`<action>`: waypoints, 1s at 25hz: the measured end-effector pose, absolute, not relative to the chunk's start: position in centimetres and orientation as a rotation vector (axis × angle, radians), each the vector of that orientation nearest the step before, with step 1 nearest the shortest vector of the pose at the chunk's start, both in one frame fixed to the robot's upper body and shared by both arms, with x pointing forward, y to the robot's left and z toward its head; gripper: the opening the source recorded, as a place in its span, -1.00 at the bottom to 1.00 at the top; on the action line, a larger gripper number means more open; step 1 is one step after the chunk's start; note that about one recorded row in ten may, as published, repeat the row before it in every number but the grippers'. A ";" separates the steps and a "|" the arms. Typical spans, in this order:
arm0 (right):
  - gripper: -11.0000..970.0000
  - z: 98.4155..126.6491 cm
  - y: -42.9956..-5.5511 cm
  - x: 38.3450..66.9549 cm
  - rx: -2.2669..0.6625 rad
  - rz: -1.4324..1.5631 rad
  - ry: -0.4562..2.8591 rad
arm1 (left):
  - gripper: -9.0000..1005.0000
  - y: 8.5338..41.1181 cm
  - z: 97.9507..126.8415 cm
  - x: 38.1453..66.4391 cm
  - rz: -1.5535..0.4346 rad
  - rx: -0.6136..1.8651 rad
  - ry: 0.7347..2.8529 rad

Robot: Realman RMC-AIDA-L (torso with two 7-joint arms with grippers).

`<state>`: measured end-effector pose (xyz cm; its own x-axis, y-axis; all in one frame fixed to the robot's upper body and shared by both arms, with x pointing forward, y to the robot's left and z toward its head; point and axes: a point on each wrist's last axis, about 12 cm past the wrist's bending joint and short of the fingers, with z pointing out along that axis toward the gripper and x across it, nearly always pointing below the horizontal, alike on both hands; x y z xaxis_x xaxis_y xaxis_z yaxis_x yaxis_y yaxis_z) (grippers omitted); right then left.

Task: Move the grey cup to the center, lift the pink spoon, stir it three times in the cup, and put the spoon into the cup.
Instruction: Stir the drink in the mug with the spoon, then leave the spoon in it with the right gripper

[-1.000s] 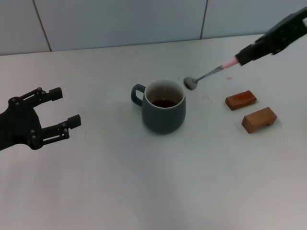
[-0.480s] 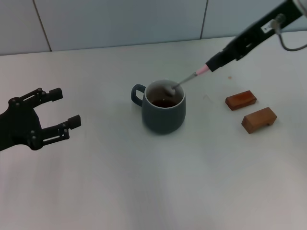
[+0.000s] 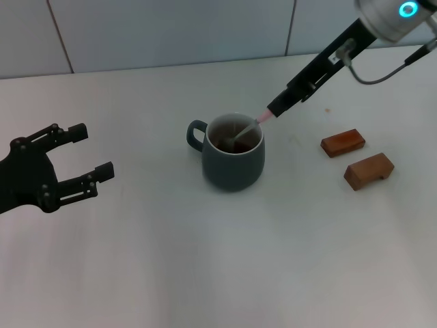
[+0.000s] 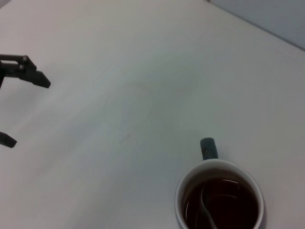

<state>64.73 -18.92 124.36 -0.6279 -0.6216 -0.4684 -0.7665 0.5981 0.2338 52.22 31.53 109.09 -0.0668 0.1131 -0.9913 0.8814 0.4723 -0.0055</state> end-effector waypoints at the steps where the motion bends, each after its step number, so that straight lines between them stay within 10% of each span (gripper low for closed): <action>1: -0.76 124.4 -18.9 64.7 -1.123 0.598 2.490 | 0.67 31.5 109.1 52.2 -0.800 0.904 1.520; 25: -0.76 124.3 -15.7 65.7 -1.290 0.444 2.565 | 0.67 31.4 109.1 52.0 -0.813 0.891 1.503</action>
<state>65.66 -15.72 124.28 -0.5834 -0.7372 -0.3407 -0.8089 0.5651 0.1623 51.99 31.40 109.13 -0.0607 0.0916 -0.9939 0.8818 0.4715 -0.0104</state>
